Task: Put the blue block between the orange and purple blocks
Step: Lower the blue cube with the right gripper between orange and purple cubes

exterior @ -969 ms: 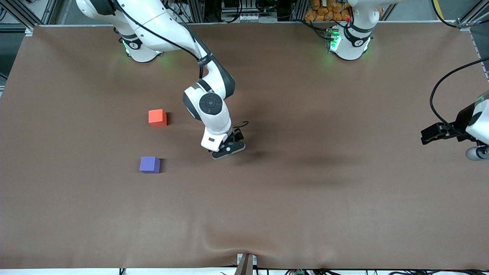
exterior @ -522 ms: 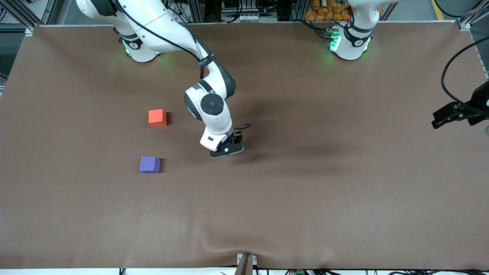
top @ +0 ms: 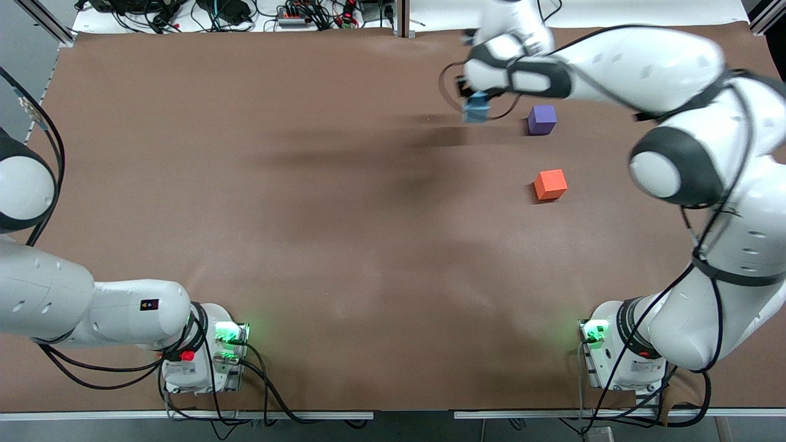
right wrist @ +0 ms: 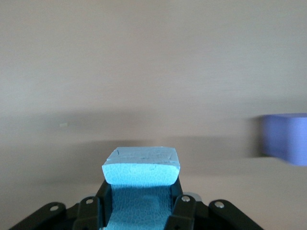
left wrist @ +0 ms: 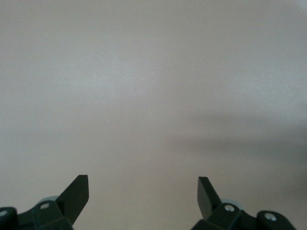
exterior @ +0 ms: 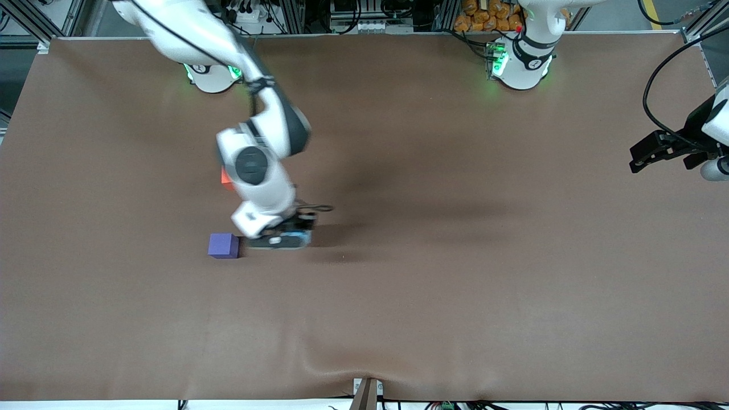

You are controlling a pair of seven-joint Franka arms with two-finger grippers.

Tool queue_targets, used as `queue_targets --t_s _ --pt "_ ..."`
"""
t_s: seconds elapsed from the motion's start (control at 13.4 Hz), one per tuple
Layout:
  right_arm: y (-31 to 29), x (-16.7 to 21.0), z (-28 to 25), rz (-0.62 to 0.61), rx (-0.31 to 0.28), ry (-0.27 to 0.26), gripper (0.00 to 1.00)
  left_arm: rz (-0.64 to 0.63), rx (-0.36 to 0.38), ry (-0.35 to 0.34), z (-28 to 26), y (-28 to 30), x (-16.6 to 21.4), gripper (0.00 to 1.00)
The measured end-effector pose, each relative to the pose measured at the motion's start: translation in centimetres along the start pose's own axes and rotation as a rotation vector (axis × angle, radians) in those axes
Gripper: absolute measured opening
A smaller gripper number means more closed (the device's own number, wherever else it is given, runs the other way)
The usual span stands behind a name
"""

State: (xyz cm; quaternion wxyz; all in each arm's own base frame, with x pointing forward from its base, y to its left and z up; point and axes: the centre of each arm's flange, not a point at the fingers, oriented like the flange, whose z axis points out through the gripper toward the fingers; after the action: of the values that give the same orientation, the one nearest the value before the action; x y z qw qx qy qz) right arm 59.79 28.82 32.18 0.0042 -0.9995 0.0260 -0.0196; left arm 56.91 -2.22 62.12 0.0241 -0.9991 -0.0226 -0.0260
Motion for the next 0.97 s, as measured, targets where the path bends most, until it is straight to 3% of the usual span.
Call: queue_targets --t_s 0.22,0.52,0.97 --pt "7.1 -2.5 -1.5 0.007 -0.008 -0.042 0.49 0.004 0.002 -0.022 0.4 0.0 -0.2 1.00" --pt "12.5 -7.0 -0.9 -0.024 -0.018 -0.110 0.49 0.008 -0.047 -0.118 1.0 0.8 -1.7 1.00" --pt "17.3 -6.7 2.5 -0.033 -0.018 -0.116 0.49 0.006 -0.040 -0.074 -0.7 0.8 -5.4 1.00"
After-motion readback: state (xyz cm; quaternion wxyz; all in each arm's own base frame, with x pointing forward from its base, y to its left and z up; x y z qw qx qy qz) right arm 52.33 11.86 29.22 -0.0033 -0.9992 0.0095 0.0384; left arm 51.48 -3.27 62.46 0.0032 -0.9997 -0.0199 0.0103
